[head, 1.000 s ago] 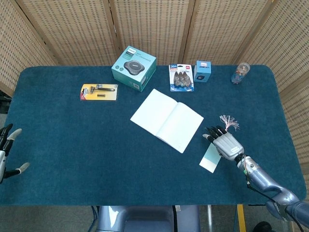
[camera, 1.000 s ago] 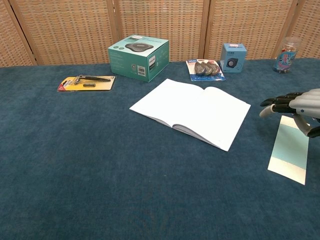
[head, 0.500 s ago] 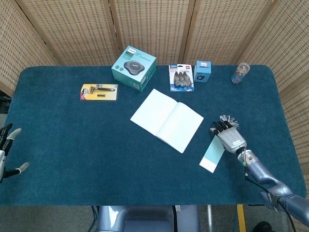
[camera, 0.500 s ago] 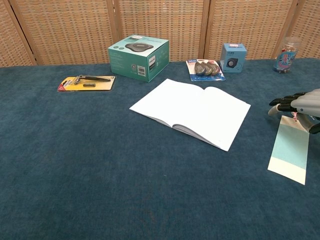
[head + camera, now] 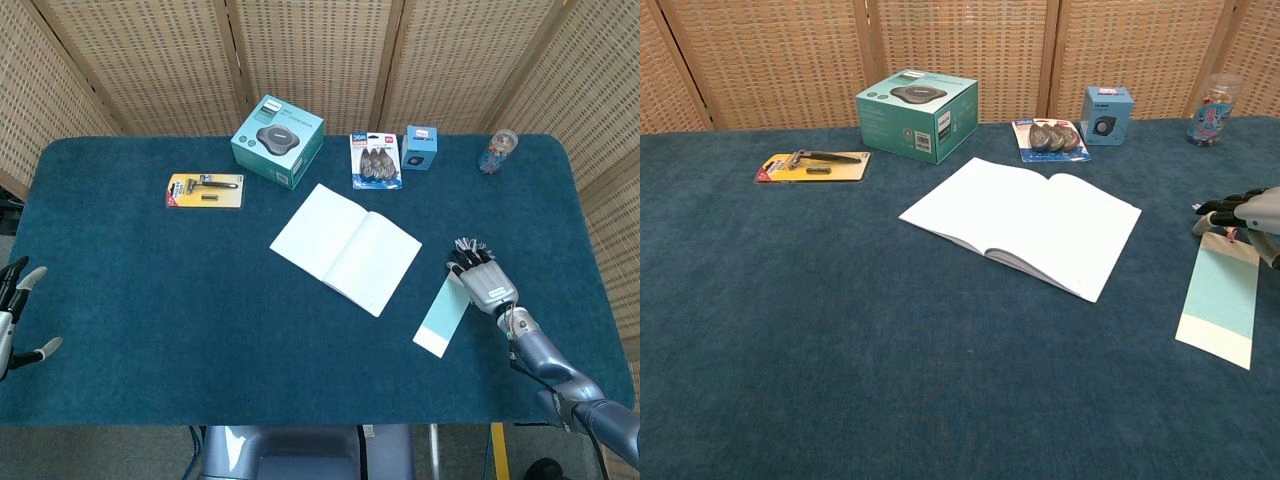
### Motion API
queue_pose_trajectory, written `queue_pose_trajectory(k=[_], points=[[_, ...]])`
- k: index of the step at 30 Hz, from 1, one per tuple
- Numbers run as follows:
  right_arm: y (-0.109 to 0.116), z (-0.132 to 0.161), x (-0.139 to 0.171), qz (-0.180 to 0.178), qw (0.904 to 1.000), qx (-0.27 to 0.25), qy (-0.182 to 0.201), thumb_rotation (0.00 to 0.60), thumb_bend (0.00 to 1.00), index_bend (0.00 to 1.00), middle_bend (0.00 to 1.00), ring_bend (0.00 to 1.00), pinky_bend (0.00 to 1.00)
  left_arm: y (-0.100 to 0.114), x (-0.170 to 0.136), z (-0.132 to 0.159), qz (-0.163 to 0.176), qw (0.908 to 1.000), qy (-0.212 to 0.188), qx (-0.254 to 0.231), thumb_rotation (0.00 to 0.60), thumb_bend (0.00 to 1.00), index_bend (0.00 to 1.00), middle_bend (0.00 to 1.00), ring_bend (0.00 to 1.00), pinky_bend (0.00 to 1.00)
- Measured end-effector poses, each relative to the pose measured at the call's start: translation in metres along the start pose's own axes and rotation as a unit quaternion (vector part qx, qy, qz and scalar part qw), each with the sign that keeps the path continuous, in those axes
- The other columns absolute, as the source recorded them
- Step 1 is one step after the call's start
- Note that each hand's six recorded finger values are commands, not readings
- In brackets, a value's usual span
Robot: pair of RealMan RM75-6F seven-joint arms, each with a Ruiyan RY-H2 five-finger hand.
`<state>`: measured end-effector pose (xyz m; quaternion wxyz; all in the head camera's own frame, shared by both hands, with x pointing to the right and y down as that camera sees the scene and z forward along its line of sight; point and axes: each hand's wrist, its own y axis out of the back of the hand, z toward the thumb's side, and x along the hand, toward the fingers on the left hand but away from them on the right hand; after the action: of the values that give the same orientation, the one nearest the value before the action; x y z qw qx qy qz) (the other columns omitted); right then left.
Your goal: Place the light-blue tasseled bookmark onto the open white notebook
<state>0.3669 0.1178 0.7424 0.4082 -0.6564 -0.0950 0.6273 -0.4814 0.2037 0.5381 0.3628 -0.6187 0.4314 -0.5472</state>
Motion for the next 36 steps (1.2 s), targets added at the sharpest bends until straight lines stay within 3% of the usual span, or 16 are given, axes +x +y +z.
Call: queue_pose_trajectory(k=[20, 36], points=[[-0.015, -0.024, 0.013, 0.031, 0.9986, 0.031, -0.029, 0.6, 1.0, 0.18, 0.03, 0.0, 0.1, -0.002, 0.0, 0.001, -0.005, 1.0, -0.001, 0.002, 0.6, 0.0, 0.0, 0.0, 0.0, 0.0], [-0.027, -0.048, 0.048, 0.079, 0.9933, 0.054, -0.063, 0.6, 1.0, 0.19, 0.04, 0.0, 0.1, -0.007, 0.0, 0.004, -0.014, 0.9999, -0.005, 0.009, 0.6, 0.0, 0.0, 0.0, 0.0, 0.0]])
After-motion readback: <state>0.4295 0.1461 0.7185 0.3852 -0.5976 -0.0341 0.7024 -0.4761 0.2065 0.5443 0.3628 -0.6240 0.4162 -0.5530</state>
